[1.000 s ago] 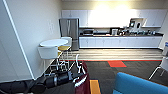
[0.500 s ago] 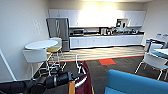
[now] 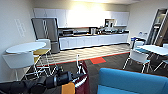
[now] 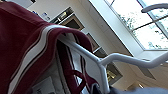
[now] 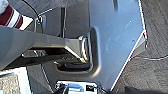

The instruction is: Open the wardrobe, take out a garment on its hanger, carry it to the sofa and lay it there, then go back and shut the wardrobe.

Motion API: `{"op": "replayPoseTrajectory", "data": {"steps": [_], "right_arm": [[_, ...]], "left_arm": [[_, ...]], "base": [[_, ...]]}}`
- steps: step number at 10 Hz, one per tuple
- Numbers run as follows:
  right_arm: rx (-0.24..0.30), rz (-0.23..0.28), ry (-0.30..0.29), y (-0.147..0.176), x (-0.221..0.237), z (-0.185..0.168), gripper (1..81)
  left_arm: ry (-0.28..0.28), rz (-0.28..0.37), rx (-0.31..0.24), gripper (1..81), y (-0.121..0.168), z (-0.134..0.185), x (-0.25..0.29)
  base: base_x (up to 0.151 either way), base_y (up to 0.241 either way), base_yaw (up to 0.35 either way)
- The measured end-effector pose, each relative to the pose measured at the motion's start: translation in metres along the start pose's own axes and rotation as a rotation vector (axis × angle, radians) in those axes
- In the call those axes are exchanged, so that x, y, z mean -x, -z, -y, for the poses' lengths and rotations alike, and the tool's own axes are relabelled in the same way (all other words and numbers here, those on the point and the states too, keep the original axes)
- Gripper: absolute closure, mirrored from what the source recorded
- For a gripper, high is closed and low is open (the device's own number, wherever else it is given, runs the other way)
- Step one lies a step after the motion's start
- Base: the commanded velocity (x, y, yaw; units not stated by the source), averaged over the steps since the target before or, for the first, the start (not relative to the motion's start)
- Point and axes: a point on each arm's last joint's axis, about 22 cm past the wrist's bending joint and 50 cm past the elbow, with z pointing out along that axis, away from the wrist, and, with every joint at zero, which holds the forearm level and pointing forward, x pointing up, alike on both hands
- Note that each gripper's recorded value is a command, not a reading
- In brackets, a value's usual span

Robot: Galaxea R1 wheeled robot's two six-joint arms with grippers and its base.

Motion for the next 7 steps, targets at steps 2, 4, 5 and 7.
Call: {"op": "replayPoseTrajectory", "data": {"steps": [2,4,5,7], "right_arm": [[-0.001,-0.002,0.0,-0.0013,-0.001,0.002,1.0],[-0.006,0.002,-0.002,-0.0026,0.0018,0.0061,1.0],[-0.005,0.001,-0.001,-0.0024,0.001,0.0053,1.0],[-0.006,0.001,-0.001,-0.0026,0.001,0.0057,1.0]], "left_arm": [[-0.001,0.0,0.0,81.1,0.0004,0.0,0.0002],[-0.002,0.002,0.002,81.1,-0.0006,-0.0007,0.0006],[-0.002,0.002,0.002,81.1,-0.0006,-0.0007,0.0006],[-0.002,0.002,0.003,81.1,-0.0008,-0.0011,0.0009]], "base": [[0.0,0.0,-0.291],[0.0,0.0,-0.291],[0.0,0.0,-0.291],[0.0,0.0,-0.291]]}}
